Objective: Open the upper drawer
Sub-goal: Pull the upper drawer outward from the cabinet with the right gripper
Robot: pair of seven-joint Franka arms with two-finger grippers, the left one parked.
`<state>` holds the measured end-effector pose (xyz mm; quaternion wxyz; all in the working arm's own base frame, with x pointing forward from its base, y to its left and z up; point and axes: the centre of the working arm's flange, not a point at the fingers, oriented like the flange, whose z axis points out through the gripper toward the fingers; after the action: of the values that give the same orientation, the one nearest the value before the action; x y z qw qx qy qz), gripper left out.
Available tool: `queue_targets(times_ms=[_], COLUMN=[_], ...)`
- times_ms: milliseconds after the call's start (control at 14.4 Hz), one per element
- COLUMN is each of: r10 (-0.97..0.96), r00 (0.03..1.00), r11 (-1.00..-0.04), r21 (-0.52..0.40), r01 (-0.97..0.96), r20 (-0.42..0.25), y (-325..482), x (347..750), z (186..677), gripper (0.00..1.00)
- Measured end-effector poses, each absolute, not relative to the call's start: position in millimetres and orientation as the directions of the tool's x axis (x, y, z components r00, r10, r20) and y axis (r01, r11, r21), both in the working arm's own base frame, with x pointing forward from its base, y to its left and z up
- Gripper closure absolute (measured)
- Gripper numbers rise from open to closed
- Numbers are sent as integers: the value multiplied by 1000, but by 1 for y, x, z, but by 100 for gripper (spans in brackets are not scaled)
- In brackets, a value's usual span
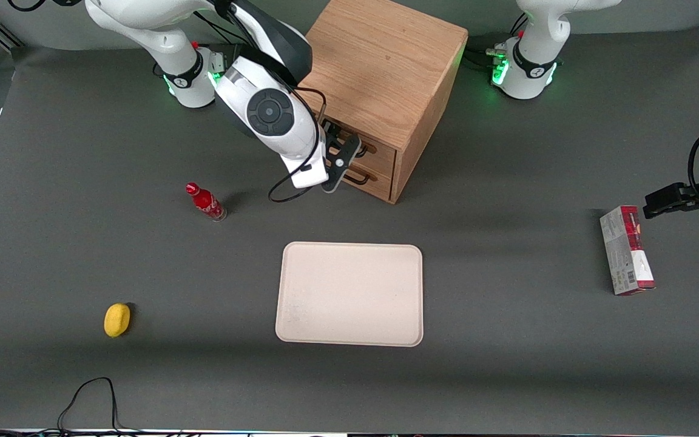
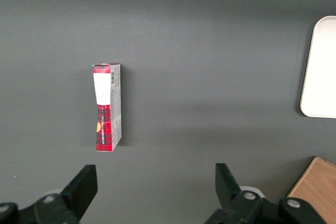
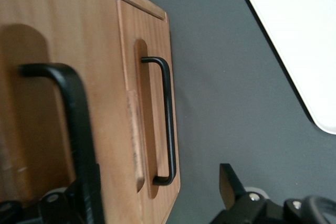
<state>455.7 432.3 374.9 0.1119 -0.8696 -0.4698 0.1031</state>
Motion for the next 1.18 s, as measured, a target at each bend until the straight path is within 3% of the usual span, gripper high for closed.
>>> queue_targets(times_ms=[417, 694, 1181], r10=[844, 823, 759], r00=[533, 567, 650], r11=[-530, -565, -647], r21=[-246, -134, -62], r01=[811, 814, 760], r20=[-60, -24, 37], y=[426, 384, 279], x=[469, 525, 635], z=[379, 394, 399], gripper=[0, 0, 0])
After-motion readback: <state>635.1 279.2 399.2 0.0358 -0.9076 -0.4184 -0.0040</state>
